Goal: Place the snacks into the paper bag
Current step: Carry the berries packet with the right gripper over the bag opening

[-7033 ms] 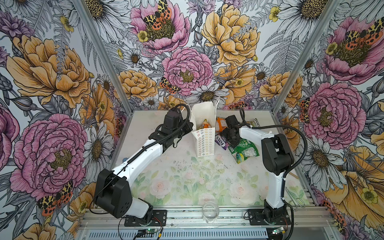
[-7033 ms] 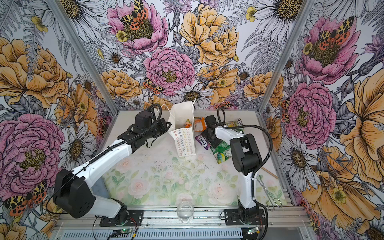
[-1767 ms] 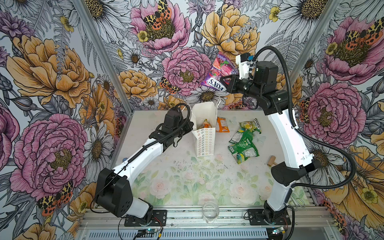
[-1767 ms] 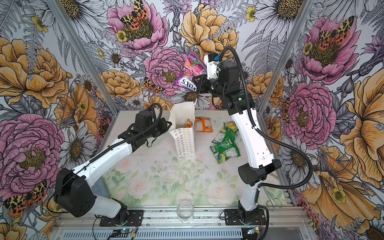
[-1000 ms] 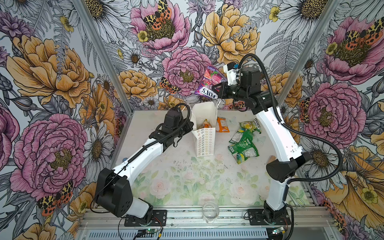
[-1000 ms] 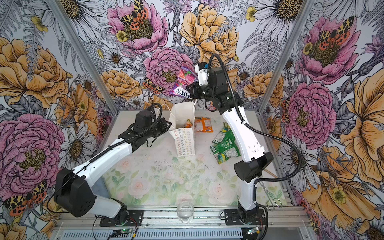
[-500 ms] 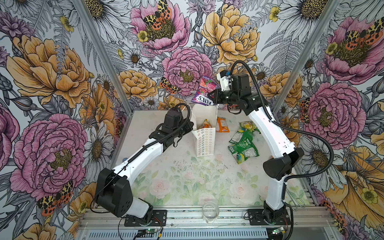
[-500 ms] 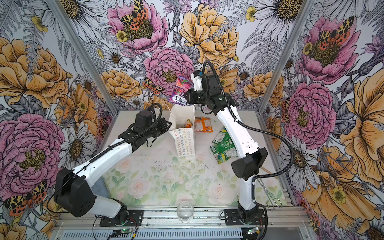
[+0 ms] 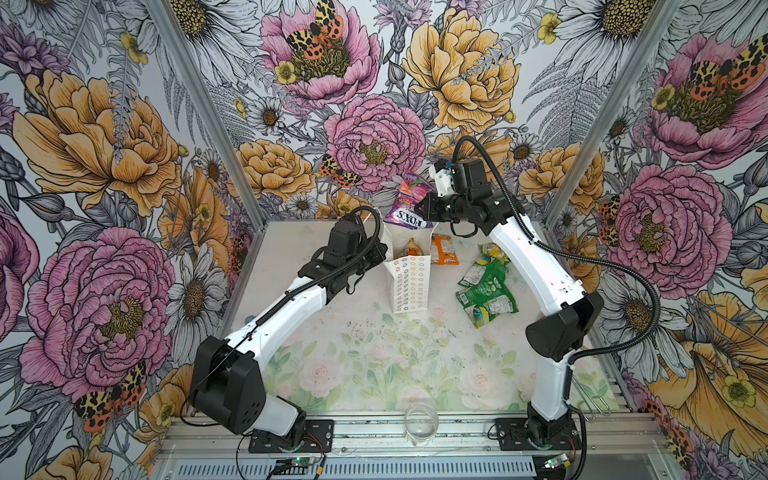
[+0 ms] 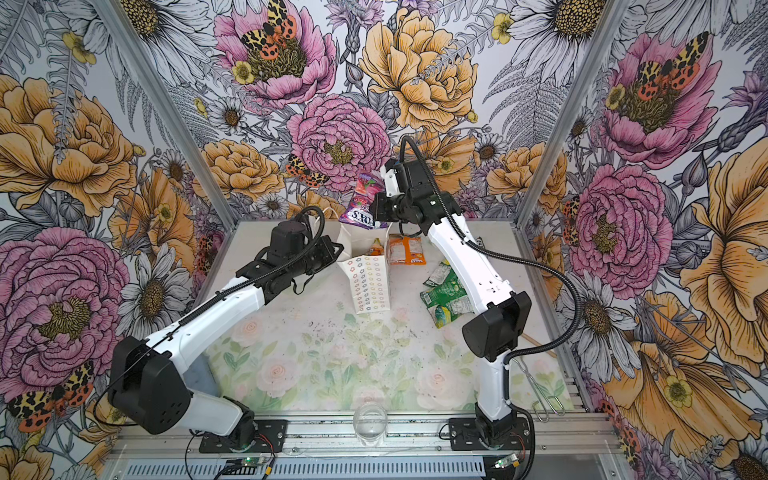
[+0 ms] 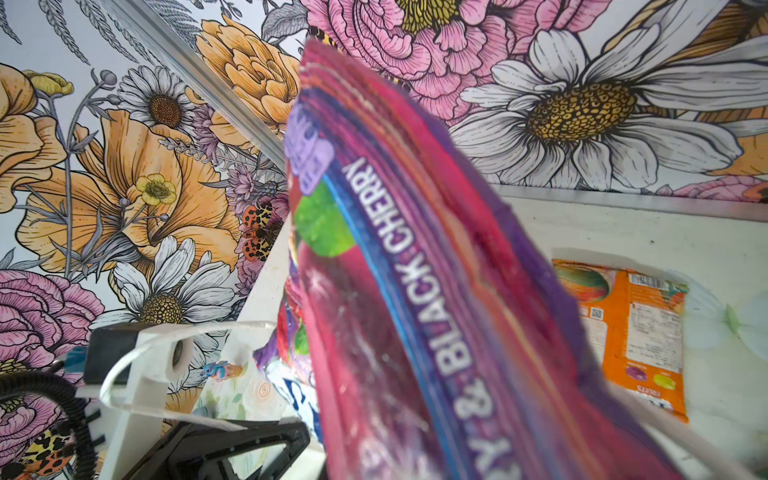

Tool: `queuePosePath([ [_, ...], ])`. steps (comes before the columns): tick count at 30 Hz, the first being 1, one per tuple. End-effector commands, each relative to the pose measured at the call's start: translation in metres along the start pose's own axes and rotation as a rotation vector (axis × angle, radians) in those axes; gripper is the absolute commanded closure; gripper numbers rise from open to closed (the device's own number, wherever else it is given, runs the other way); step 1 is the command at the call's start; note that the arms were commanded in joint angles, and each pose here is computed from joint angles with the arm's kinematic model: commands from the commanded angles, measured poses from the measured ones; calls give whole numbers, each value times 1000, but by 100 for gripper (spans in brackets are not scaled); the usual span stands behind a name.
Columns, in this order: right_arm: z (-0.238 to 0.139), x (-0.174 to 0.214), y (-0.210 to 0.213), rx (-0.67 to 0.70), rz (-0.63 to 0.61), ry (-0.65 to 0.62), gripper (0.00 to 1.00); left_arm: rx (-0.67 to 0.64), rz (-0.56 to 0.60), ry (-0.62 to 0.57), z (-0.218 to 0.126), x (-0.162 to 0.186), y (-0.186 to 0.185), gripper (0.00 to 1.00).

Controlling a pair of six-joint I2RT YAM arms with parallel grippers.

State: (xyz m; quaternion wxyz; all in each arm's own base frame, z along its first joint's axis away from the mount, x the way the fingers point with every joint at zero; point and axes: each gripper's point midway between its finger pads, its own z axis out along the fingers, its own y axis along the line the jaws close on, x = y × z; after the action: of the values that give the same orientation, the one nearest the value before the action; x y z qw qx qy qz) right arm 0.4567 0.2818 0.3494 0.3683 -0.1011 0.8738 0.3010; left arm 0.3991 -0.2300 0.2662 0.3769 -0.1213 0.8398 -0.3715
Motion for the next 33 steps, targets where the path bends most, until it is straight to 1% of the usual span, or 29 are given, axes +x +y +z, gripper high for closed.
queuePosePath([
  [1,-30,-12,13,3,-4,-60,100,47,3,-14,-3,-9,-15,95],
  [17,-23,15,-8,138,10,51,100,48,3,-10,-1,-8,-16,95],
  [33,-14,28,-15,186,38,115,100,46,2,-13,-2,-7,-15,95],
])
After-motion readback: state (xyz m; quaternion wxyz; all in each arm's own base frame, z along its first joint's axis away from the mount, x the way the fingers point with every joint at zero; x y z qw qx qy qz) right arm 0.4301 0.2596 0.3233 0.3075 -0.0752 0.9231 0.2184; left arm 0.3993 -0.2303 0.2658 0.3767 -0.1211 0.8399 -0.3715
